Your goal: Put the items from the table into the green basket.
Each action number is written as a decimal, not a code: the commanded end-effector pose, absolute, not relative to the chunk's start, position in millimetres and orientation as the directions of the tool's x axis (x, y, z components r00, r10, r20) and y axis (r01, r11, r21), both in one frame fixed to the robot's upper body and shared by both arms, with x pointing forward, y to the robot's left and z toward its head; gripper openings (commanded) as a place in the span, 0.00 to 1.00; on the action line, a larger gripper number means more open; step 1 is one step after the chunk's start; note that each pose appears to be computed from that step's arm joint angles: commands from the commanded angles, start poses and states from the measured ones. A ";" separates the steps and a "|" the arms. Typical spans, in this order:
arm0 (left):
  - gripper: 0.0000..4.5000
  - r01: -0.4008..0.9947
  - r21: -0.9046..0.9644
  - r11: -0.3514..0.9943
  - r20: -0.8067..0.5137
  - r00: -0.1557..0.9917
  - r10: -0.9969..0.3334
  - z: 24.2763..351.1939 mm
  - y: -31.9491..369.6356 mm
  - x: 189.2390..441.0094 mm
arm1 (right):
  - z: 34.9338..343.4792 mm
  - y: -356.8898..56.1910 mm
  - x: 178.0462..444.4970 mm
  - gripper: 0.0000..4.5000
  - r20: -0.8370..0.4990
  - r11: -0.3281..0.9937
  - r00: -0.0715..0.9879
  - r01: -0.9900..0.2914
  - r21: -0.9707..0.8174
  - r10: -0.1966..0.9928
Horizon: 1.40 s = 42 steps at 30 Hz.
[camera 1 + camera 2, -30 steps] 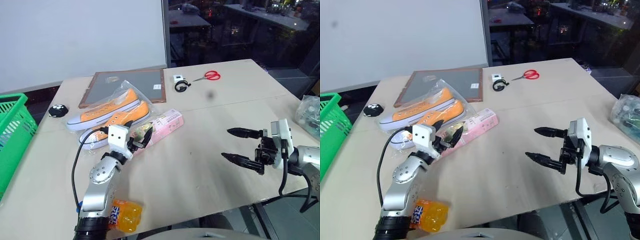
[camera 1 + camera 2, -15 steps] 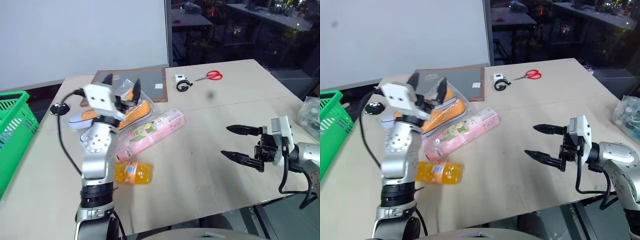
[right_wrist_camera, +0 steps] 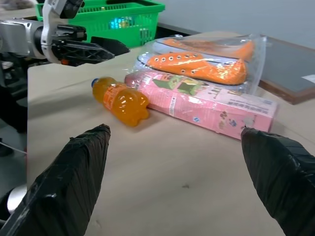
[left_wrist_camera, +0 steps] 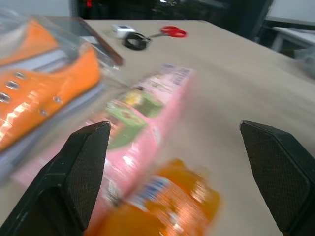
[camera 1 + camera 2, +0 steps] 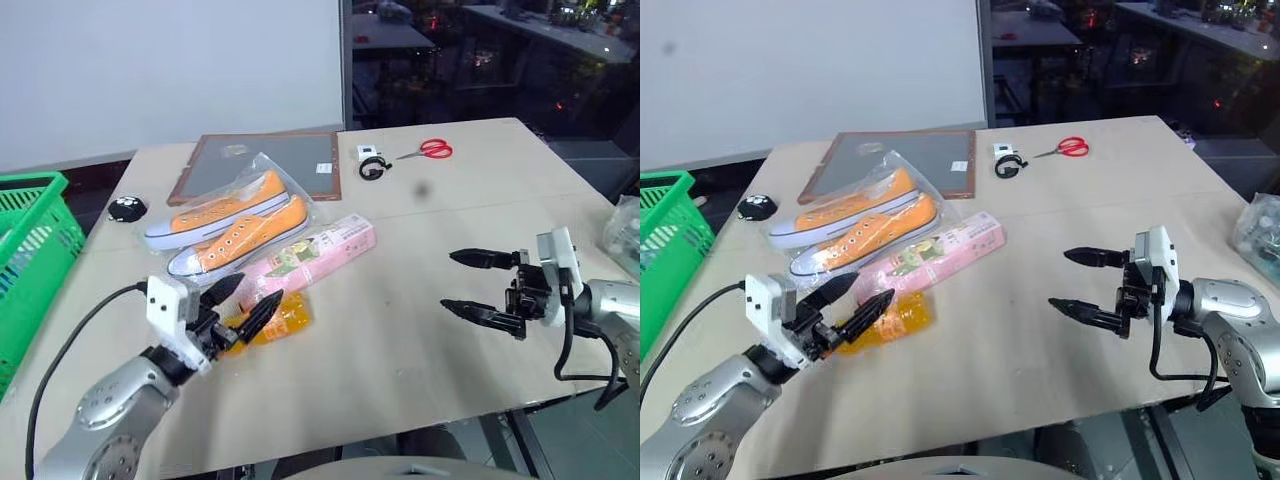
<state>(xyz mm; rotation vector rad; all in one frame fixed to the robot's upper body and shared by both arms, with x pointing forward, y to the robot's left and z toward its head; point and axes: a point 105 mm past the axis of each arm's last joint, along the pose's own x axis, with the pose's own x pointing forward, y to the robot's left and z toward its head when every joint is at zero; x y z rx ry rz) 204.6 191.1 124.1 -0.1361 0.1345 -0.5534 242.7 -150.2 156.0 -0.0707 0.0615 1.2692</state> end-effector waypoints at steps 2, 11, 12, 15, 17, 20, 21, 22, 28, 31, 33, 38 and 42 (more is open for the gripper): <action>0.96 0.570 -0.177 0.802 -0.143 0.791 -0.594 121.5 187.2 176.9 | 163.7 -152.4 243.3 1.00 -0.084 0.275 0.279 -0.960 -0.055 0.957; 0.96 0.635 0.312 0.707 -0.312 0.771 -0.555 119.2 231.1 191.4 | 163.4 -149.1 246.3 1.00 -0.084 0.252 0.255 -0.967 -0.045 0.963; 0.96 0.656 0.328 0.680 -0.322 0.754 -0.572 120.3 231.1 193.7 | 163.5 -148.7 246.7 1.00 -0.083 0.250 0.253 -0.967 -0.045 0.964; 0.96 0.721 0.324 0.612 -0.379 0.692 -0.614 117.0 234.9 203.2 | 164.1 -147.0 246.7 1.00 -0.081 0.245 0.248 -0.968 -0.044 0.965; 0.96 0.788 0.298 0.539 -0.455 0.614 -0.645 109.3 236.6 203.9 | 163.6 -147.2 244.5 1.00 -0.084 0.243 0.245 -0.969 -0.039 0.966; 0.96 0.870 0.218 0.443 -0.566 0.482 -0.669 96.6 240.8 199.0 | 160.9 -149.2 239.3 1.00 -0.106 0.238 0.240 -0.971 -0.039 0.965; 0.96 0.883 0.206 0.422 -0.589 0.457 -0.667 93.9 242.7 199.2 | 160.5 -149.9 238.2 1.00 -0.110 0.237 0.240 -0.971 -0.040 0.964; 0.96 0.889 0.199 0.411 -0.603 0.442 -0.664 91.8 244.2 201.4 | 160.7 -150.4 236.8 1.00 -0.113 0.235 0.238 -0.971 -0.040 0.965; 0.96 0.904 0.176 0.390 -0.637 0.407 -0.655 75.8 245.7 216.4 | 164.1 -147.7 230.8 1.00 -0.122 0.211 0.215 -0.977 -0.044 0.969; 0.96 0.918 0.122 0.376 -0.666 0.357 -0.655 66.1 244.9 214.6 | 165.5 -146.9 229.3 1.00 -0.122 0.210 0.214 -0.976 -0.049 0.969; 0.96 0.929 0.074 0.364 -0.687 0.312 -0.657 62.0 244.3 210.1 | 165.5 -147.0 228.6 1.00 -0.123 0.212 0.217 -0.976 -0.051 0.969; 0.96 0.925 0.082 0.372 -0.702 0.318 -0.637 59.1 243.4 218.3 | 165.9 -146.2 229.1 1.00 -0.118 0.218 0.223 -0.974 -0.055 0.968; 0.85 0.922 0.094 0.377 -0.684 0.335 -0.648 61.1 239.4 223.2 | 165.8 -146.1 229.9 1.00 -0.114 0.223 0.228 -0.973 -0.059 0.967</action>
